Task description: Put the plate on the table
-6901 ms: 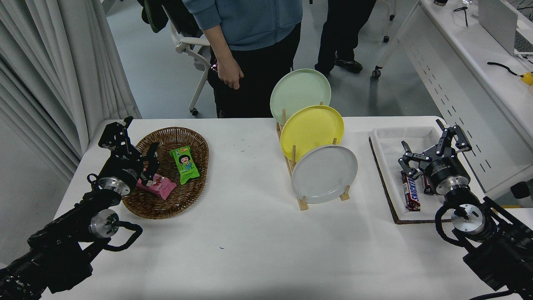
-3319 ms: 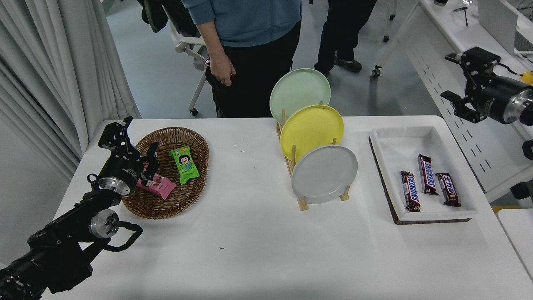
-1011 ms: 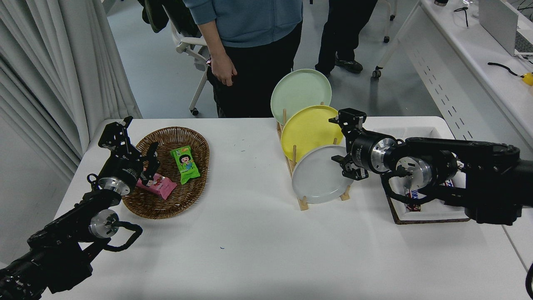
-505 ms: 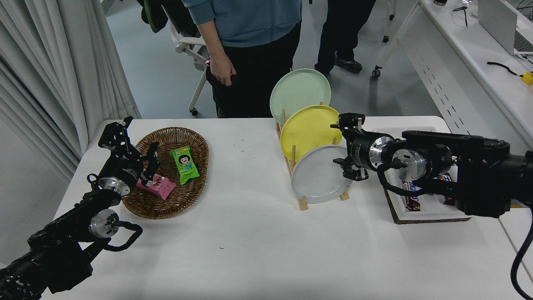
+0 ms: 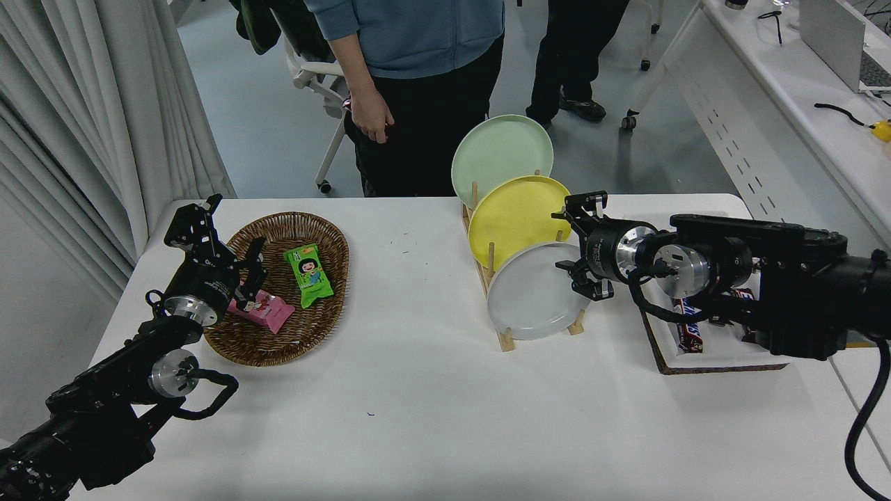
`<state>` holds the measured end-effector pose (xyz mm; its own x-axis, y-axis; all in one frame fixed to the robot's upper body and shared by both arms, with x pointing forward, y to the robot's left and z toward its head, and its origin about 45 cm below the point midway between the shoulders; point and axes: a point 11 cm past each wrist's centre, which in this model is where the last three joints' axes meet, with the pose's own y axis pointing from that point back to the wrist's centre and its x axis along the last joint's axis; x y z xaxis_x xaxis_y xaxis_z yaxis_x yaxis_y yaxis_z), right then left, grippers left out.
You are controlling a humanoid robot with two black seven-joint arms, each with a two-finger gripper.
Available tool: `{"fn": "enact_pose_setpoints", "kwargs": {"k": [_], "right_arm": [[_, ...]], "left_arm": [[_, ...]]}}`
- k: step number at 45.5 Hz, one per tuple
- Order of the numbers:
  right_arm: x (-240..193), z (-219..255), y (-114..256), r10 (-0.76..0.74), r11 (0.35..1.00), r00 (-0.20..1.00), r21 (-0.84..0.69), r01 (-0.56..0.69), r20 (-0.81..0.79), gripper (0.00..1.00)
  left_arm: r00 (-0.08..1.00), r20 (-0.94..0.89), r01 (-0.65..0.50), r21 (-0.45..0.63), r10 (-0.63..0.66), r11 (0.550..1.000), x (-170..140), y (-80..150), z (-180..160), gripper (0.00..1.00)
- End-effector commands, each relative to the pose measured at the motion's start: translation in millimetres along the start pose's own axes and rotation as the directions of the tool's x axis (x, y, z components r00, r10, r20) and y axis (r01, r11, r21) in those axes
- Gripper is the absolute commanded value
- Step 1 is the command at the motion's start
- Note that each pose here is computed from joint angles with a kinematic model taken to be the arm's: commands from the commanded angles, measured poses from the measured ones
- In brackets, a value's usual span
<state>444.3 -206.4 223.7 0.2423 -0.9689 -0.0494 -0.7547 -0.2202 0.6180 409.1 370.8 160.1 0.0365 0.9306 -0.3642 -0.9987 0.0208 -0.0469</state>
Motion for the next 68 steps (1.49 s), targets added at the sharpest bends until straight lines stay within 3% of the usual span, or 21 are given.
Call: {"fn": "enact_pose_setpoints", "kwargs": {"k": [1,8,14,32,37,68], "right_arm": [[-4,-6,0,-0.014,1.0,1.0,0.009,0.014,0.007,0.56],[-6,-3,-1,-0.026,1.0,1.0,-0.013,0.026,0.008,0.55],[-8,2,0,-0.041,0.998,0.999,-0.056,0.042,0.006,0.42],[-10,0,1,-0.056,0.996,0.998,-0.075,0.056,0.004,0.42],[-10,-2,2,-0.059,0.994,0.998,-0.089,0.059,0.006,0.3],[-9,-7,3,-0.063,0.995,0.998,-0.082,0.064,0.008,0.23]], "left_arm": [[1.0,0.0,0.0,0.0,0.0,1.0,0,0,0,1.0],[1.0,0.0,0.0,0.0,0.0,1.0,0,0,0,1.0],[1.0,0.0,0.0,0.0,0.0,1.0,0,0,0,1.0],[1.0,0.0,-0.001,0.001,0.001,1.0,0,0,0,1.0],[1.0,0.0,0.0,0.0,0.0,1.0,0,0,0,1.0],[1.0,0.0,-0.001,0.001,0.001,1.0,0,0,0,1.0]]}}
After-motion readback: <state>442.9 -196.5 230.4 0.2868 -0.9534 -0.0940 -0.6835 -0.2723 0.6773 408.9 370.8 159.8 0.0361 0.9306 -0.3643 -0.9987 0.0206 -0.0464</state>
